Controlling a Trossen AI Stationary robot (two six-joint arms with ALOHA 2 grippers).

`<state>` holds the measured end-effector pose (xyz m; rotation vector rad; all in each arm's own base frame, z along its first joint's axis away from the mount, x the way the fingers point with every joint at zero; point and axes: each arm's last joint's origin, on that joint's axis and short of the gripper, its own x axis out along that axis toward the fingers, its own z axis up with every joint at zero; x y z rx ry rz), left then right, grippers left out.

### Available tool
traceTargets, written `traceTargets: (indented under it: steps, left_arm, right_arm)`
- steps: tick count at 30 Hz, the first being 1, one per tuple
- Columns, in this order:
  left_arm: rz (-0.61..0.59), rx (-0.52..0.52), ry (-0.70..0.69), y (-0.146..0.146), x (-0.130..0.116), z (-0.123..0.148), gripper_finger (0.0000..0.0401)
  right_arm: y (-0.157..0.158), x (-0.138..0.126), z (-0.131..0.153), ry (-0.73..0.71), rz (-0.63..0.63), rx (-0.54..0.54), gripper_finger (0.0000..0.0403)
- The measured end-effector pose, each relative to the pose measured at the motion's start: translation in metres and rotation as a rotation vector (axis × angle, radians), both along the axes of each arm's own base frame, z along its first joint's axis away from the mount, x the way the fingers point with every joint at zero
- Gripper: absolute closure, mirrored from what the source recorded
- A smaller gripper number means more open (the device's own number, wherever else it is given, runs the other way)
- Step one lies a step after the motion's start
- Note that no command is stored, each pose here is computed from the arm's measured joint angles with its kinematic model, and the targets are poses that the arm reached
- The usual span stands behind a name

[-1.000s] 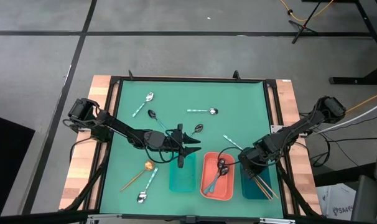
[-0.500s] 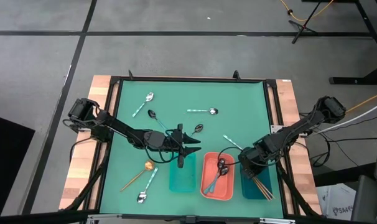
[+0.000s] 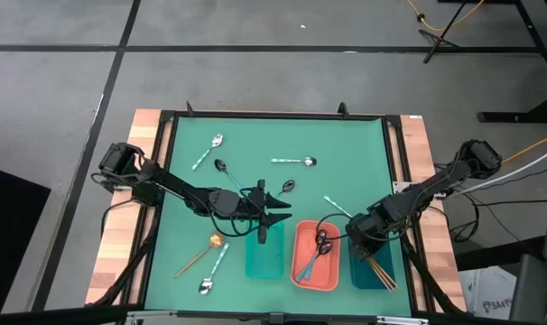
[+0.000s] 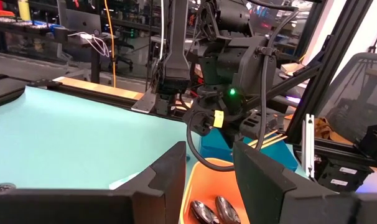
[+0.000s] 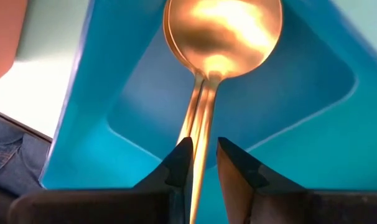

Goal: Sort silverware by color (type)
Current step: Put the light blue spoon into the light blue bin

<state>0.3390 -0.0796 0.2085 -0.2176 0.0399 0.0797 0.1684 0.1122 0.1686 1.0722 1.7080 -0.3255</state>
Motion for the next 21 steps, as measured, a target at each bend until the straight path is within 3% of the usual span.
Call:
traceTargets:
  steps: [11,21]
  left_arm:
    - [0.0,0.0,0.0,0.0,0.0,0.0,0.0274]
    - [0.0,0.0,0.0,0.0,0.0,0.0,0.0274]
  right_arm:
    - [0.001,0.001,0.002,0.004,0.003,0.015,0.034]
    - [0.008,0.013,0.025,-0.085,0.03,0.058,0.034]
